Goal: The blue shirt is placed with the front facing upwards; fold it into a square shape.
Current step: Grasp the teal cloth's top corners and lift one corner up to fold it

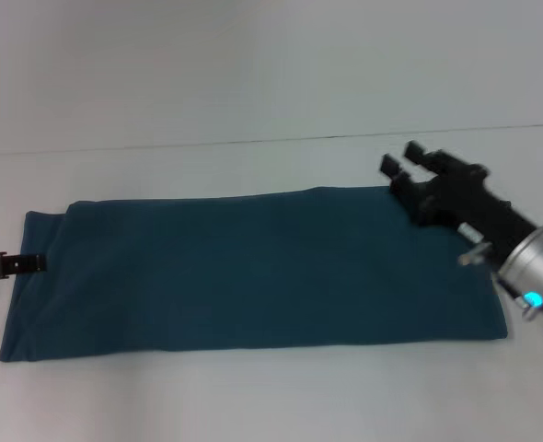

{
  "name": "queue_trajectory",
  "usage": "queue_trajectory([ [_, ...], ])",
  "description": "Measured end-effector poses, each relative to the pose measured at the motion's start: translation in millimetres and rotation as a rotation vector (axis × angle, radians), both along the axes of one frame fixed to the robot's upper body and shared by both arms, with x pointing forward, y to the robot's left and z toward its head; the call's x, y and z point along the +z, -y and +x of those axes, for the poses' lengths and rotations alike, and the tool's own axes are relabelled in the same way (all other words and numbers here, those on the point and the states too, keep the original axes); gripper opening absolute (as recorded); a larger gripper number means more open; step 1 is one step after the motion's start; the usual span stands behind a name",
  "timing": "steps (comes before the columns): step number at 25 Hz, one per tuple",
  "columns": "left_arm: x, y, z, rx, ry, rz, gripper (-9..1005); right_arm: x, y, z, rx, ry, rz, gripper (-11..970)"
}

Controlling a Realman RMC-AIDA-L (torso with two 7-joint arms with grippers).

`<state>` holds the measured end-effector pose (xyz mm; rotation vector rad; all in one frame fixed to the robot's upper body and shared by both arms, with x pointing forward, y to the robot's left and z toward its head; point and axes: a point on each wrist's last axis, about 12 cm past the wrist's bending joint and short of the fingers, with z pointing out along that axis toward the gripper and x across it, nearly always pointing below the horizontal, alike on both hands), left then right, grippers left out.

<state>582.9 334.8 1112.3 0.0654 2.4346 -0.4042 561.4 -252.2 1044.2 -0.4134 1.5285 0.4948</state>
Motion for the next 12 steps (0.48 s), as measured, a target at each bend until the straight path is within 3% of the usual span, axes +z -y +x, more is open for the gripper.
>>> queue_trajectory([
  [12,-11.5,-2.5,20.9,0.024,-0.036,0.025,903,-4.0,-13.0,-2.0,0.017,-0.029,0.038,144],
])
